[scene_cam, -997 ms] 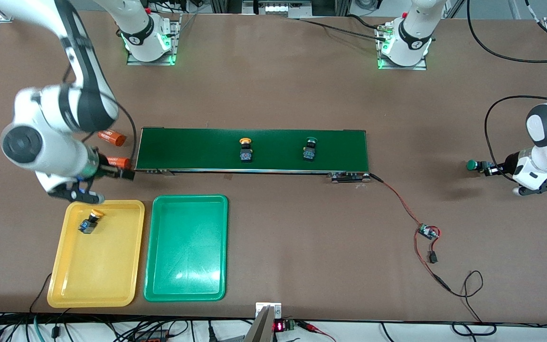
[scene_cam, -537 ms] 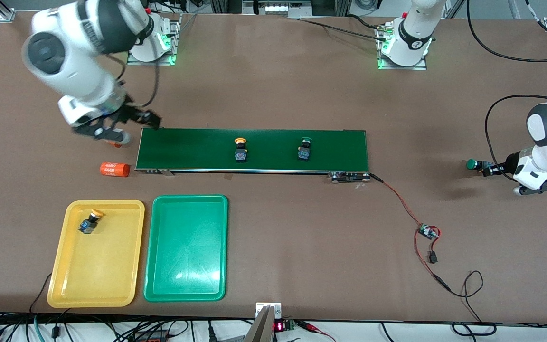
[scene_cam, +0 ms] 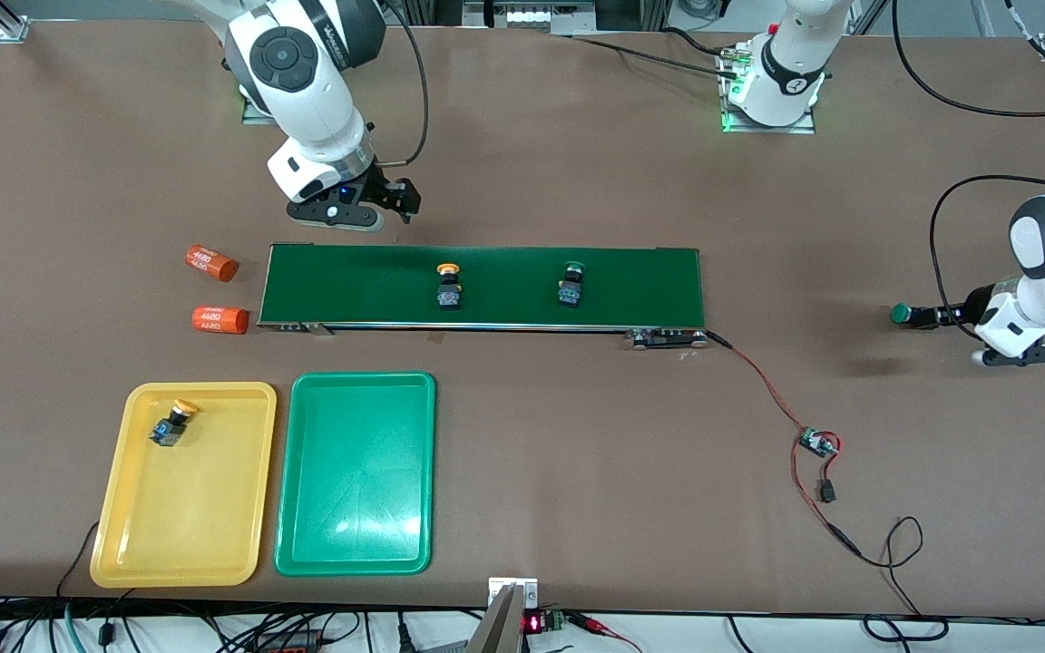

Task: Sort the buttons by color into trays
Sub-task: 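Move the right gripper back over an orange-capped button on the belt, then grasp the orange-capped button with the right gripper and lift it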

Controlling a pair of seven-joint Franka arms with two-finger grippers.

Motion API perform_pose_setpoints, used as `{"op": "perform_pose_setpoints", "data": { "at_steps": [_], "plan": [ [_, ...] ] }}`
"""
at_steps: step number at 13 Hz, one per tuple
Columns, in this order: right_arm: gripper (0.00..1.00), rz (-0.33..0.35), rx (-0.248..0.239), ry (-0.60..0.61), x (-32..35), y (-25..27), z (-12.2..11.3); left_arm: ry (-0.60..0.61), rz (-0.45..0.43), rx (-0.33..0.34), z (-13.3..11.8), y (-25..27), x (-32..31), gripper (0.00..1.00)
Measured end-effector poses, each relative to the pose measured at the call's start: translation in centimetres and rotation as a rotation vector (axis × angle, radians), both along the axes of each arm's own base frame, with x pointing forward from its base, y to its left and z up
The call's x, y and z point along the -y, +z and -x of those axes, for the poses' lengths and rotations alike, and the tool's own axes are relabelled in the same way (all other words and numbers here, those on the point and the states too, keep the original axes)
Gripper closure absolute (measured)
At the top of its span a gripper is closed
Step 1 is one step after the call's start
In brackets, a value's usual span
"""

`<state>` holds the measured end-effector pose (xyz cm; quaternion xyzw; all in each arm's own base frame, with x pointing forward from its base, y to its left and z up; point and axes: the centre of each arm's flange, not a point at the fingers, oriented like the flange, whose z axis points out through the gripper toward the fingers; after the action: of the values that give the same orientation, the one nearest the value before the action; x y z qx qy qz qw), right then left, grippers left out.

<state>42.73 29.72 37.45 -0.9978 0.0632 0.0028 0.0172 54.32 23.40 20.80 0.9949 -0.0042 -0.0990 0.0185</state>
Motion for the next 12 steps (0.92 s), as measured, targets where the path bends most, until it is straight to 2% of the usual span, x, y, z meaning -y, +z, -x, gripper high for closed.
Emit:
{"op": "perform_pose_setpoints", "data": {
  "at_steps": [3,6,10,12],
  "plan": [
    [0.00,-0.010,0.013,-0.005,-0.2,-1.2,-0.6,-0.302,0.070,-0.012,0.7,-0.3,-0.5,0.25],
    [0.00,-0.010,0.012,-0.008,-0.3,-2.8,-1.0,-0.607,0.131,0.008,0.8,-0.2,-1.0,0.24],
    [0.00,-0.034,0.059,-0.011,-0.9,-6.0,-2.7,-0.972,0.141,0.096,-0.3,0.5,-1.1,0.22],
    [0.00,-0.034,0.057,-0.016,-1.4,-7.2,-4.0,-1.110,0.147,0.118,-0.5,0.4,-0.9,0.13]
  ]
}}
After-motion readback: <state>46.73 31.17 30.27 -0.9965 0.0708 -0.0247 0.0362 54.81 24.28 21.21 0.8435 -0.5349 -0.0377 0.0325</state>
